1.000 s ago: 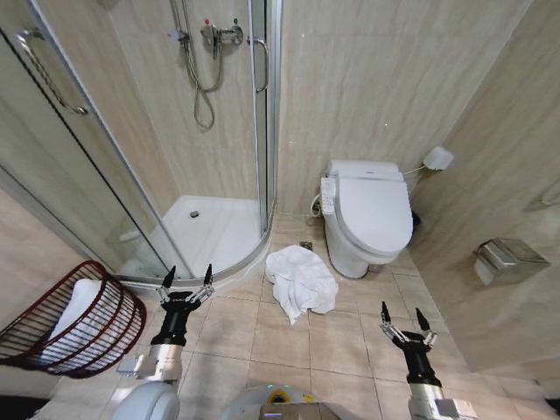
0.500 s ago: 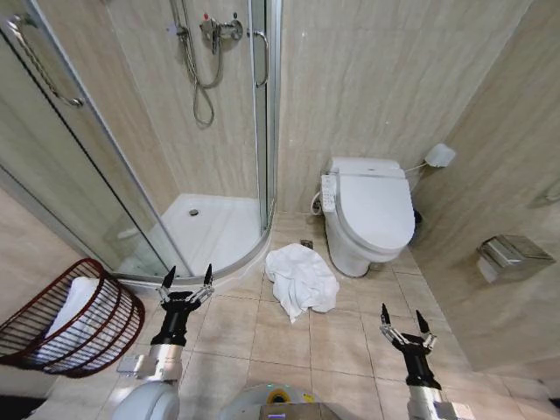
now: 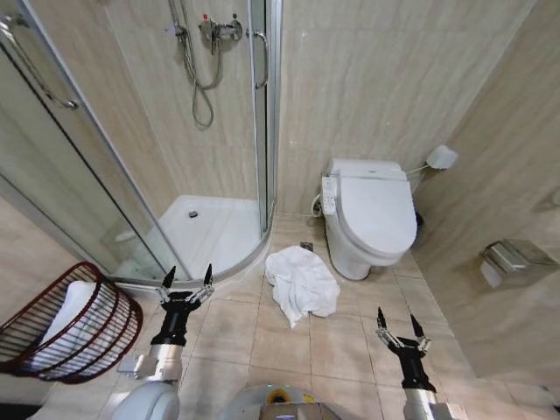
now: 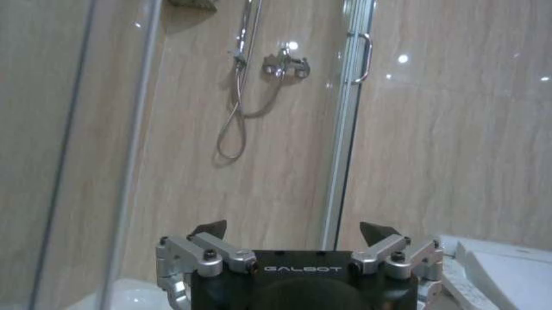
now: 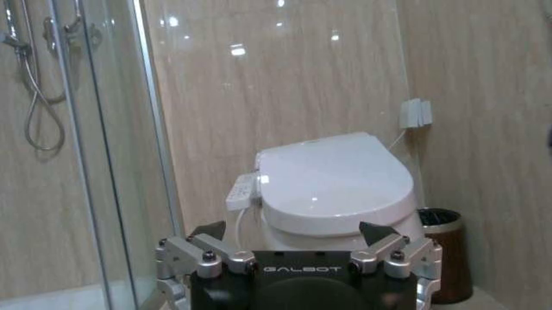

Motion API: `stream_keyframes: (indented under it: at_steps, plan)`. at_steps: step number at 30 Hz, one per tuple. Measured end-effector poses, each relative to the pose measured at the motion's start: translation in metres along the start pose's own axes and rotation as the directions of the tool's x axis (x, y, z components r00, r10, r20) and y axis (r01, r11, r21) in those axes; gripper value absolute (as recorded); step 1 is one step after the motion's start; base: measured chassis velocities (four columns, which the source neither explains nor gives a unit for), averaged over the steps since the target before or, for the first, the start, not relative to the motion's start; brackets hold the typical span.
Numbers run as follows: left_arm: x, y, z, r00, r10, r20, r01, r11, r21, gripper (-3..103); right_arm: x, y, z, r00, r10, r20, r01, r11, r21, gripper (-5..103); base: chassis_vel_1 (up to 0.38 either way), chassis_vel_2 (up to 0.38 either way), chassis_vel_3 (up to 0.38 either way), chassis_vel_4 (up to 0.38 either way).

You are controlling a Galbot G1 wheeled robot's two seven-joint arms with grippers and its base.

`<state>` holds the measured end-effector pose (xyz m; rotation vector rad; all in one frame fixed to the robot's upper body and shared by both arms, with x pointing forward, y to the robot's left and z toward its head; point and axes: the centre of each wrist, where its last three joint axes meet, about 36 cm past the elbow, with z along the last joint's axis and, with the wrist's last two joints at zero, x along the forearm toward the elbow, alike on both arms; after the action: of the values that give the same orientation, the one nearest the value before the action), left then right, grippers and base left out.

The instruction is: Discard the used towel into the hamper.

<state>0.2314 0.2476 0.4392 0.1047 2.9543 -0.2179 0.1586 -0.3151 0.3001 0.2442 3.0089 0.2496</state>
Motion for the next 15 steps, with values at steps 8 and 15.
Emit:
stream_keyframes:
  at_steps: [8,15]
  plan:
    - [0.0,0.0,0.0,1.0,0.0,0.0,0.0,1.0,0.0,100,0.0017,0.0029,0.005,0.999,-0.019,0.026,0.019,1.0,-0.002,100,-0.162,0.172,0.191,-0.162]
    - [0.0,0.0,0.0,1.0,0.0,0.0,0.0,1.0,0.0,100,0.002,0.0049,0.0069,0.999,-0.026,0.026,0.026,1.0,-0.002,100,-0.014,0.012,-0.016,-0.021]
